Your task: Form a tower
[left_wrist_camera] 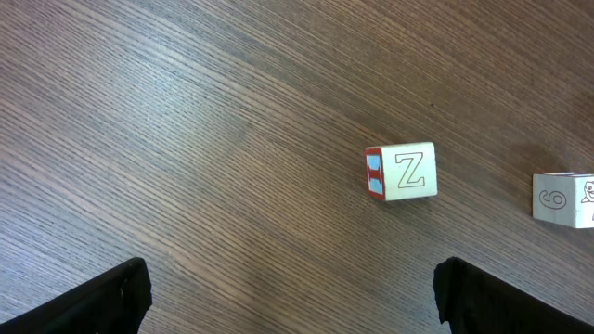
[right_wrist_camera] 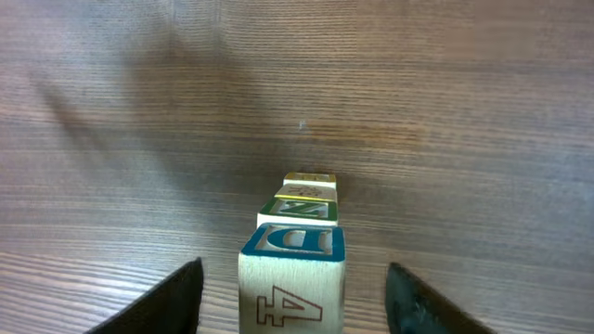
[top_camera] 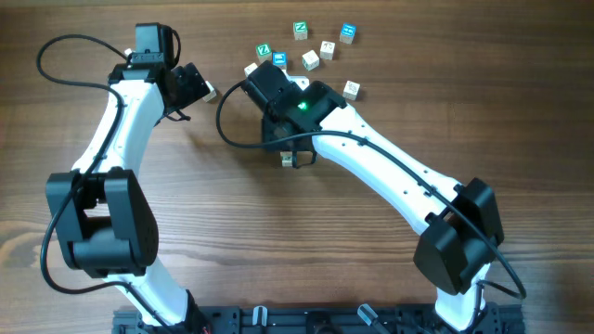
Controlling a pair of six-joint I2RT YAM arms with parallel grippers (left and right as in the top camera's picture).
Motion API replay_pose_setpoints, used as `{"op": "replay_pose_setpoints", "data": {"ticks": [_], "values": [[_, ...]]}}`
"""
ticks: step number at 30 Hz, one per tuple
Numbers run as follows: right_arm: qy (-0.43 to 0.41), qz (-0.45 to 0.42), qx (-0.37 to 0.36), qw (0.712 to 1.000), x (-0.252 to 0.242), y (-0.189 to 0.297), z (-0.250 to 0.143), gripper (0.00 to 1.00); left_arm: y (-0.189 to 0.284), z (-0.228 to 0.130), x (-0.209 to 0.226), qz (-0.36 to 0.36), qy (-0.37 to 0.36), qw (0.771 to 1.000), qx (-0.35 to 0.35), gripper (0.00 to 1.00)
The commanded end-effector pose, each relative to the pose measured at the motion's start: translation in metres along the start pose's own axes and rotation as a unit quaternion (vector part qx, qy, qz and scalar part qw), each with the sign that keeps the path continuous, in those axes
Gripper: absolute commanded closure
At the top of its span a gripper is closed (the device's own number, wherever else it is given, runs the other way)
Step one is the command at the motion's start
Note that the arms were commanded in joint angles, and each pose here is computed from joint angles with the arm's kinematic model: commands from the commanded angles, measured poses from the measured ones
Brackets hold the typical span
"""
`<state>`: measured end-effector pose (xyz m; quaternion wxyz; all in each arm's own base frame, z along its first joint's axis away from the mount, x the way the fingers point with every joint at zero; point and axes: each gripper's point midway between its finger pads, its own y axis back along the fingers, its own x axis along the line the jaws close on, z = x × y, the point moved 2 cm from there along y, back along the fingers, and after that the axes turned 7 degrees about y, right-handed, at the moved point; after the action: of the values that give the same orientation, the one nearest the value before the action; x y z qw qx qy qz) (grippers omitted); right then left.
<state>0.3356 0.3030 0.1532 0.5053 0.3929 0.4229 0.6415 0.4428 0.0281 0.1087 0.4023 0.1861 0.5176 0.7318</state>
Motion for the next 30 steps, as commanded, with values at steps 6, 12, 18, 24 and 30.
{"op": "replay_pose_setpoints", "data": {"ticks": [6, 12, 18, 24, 30], "values": [[-0.02, 0.007, -0.077, 0.997, -0.014, 0.022, 0.042, 0.14, -0.006, -0.003, 0.003, 0.008, -0.004, 1.0, 0.005, 0.0], [-0.075, -0.043, -0.088, 0.992, -0.116, 0.015, 0.083, 0.0, -0.006, -0.004, 0.003, 0.008, -0.004, 1.0, 0.005, 0.0], [-0.103, -0.087, -0.065, 0.989, -0.193, 0.008, 0.085, 0.0, -0.006, -0.003, 0.003, 0.008, -0.004, 1.0, 0.005, 0.0], [-0.11, -0.082, -0.09, 0.987, -0.196, 0.01, 0.097, 0.0, -0.006, -0.003, 0.003, 0.008, -0.004, 1.0, 0.005, 0.0], [-0.11, -0.082, -0.09, 0.987, -0.196, 0.01, 0.097, 0.0, -0.006, -0.003, 0.003, 0.008, -0.004, 1.0, 0.005, 0.0]]}}
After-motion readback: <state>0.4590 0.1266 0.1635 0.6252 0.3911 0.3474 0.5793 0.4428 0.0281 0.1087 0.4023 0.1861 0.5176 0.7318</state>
